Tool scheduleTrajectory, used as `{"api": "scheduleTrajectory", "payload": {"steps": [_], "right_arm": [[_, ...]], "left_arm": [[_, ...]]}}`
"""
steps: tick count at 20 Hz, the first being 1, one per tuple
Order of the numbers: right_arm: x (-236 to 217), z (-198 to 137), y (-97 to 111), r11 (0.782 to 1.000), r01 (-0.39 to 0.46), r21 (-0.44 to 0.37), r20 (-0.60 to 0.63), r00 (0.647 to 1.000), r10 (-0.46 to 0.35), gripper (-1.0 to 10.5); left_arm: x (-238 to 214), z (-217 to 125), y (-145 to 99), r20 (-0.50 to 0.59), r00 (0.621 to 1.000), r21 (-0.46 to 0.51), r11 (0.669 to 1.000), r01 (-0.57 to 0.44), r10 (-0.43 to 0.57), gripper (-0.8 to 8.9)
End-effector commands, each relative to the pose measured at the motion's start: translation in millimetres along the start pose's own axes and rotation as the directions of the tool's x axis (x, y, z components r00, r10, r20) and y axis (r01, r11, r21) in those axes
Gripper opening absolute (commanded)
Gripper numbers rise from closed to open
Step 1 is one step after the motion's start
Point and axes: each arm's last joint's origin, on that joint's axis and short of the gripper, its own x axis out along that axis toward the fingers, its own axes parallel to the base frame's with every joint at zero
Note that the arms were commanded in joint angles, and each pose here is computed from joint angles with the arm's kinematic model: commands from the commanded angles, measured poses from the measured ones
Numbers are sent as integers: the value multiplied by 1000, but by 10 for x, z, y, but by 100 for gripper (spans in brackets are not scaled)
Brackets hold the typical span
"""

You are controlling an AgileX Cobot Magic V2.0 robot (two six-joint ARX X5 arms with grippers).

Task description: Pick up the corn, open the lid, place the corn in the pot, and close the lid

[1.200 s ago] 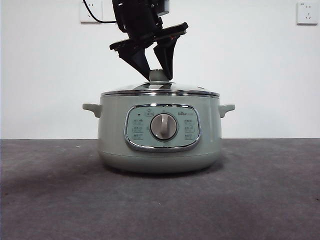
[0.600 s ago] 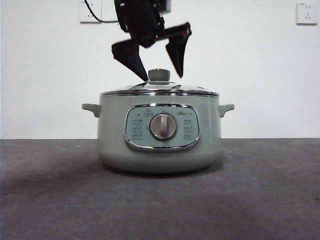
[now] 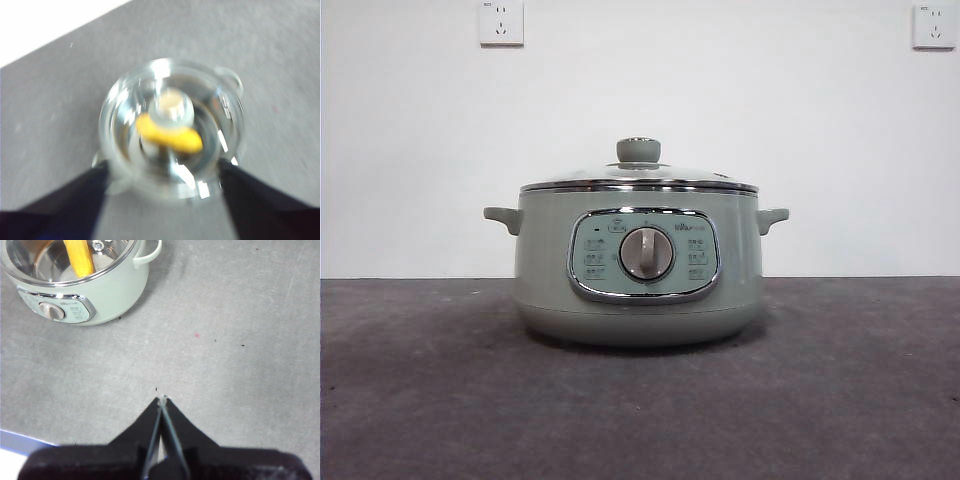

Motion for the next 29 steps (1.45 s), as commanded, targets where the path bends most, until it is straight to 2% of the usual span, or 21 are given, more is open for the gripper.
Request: {"api": "scheduleTrajectory", "payload": {"steps": [1, 7, 8, 9, 10, 13, 15, 16, 17, 19, 21, 23, 26, 29], "right_arm": [[28, -9, 3, 1000, 7, 9, -6, 1000, -6, -11], [28, -9, 3, 1000, 7, 9, -6, 1000, -6, -12], [28, -9, 3, 1000, 7, 9, -6, 1000, -6, -11], [28, -9, 3, 1000, 7, 9, -6, 1000, -6, -11], [29, -9, 4, 1000, 7, 8, -6, 1000, -7, -11], [28, -9, 3, 1000, 7, 9, -6, 1000, -6, -12], [29, -9, 4, 1000, 7, 8, -6, 1000, -7, -12], [29, -9, 4, 1000, 7, 8, -6, 1000, -7, -12], [29, -9, 4, 1000, 7, 8, -6, 1000, -7, -12], [29, -9, 4, 1000, 7, 8, -6, 1000, -7, -11], [29, -9, 4, 1000, 7, 8, -6, 1000, -7, -11], [29, -9, 4, 1000, 7, 8, -6, 1000, -7, -12], [29, -9, 4, 1000, 7, 8, -6, 1000, -7, -11], [29, -9, 4, 1000, 7, 8, -6, 1000, -7, -11]], "left_arm": [[-305, -131, -6, 1, 999, -36, 998, 49, -49, -3], [-788, -281, 19, 109, 992, -48, 996, 75, -69, -3], [-813, -296, 23, 110, 992, -14, 998, 63, -61, -3], [-822, -306, 30, 107, 994, 59, 998, 32, -38, -3], [-823, -321, 42, 103, 994, 86, 996, 15, -24, -3], [-735, -535, 217, 27, 995, 37, 995, -92, 91, -3], [-529, -850, 353, -88, 985, -18, 988, -151, 149, -3], [-399, -1033, 412, -101, 979, -51, 982, -181, 176, -3], [-256, -1223, 460, -61, 980, -85, 977, -194, 190, -3], [0, -1665, 507, 105, 975, -137, 974, -181, 196, -3], [213, -2172, 499, 245, 933, -166, 960, -227, 263, -3], [396, -2643, 475, 340, 880, -222, 937, -268, 333, -3], [612, -3178, 439, 394, 825, -324, 901, -288, 405, -3], [742, -3431, 414, 398, 812, -347, 889, -299, 428, -3]]}}
